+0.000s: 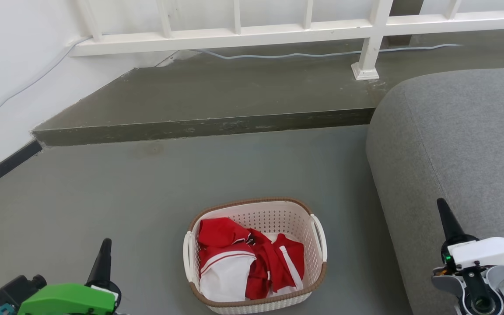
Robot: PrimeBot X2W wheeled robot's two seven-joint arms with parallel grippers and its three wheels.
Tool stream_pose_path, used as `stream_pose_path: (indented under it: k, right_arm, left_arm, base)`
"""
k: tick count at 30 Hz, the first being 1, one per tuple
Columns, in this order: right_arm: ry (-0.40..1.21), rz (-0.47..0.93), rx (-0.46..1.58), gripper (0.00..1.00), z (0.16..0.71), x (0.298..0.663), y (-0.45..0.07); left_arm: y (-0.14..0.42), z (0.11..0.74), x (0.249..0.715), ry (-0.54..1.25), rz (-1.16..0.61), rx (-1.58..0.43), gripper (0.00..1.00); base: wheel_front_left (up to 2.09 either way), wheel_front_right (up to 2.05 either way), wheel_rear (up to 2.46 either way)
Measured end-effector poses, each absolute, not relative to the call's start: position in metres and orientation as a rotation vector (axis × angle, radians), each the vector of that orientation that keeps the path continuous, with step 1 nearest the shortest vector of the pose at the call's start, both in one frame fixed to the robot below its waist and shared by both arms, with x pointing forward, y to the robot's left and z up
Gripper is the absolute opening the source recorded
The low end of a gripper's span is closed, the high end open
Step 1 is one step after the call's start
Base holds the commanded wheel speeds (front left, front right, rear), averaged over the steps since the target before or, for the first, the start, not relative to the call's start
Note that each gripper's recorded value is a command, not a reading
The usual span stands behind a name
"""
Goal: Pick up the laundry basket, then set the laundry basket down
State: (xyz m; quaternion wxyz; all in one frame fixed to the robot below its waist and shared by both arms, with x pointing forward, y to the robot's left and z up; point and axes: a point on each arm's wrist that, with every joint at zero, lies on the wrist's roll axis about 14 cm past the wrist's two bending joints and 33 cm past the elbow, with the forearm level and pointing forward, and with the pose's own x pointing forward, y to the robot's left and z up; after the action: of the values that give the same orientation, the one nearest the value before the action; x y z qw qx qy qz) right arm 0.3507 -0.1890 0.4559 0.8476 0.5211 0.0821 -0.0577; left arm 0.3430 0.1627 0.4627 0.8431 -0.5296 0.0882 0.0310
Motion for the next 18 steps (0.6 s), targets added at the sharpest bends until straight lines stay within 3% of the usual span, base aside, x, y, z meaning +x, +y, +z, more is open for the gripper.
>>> stream_pose_path:
  k: [18]
  right_arm:
    - [0.13,-0.12,1.354,0.0,0.464,0.361,-0.196]
  left_arm:
    - [0.174,0.467,0.356,0.16,0.07,-1.36,0.0]
  base:
    - [0.0,0.0,0.0]
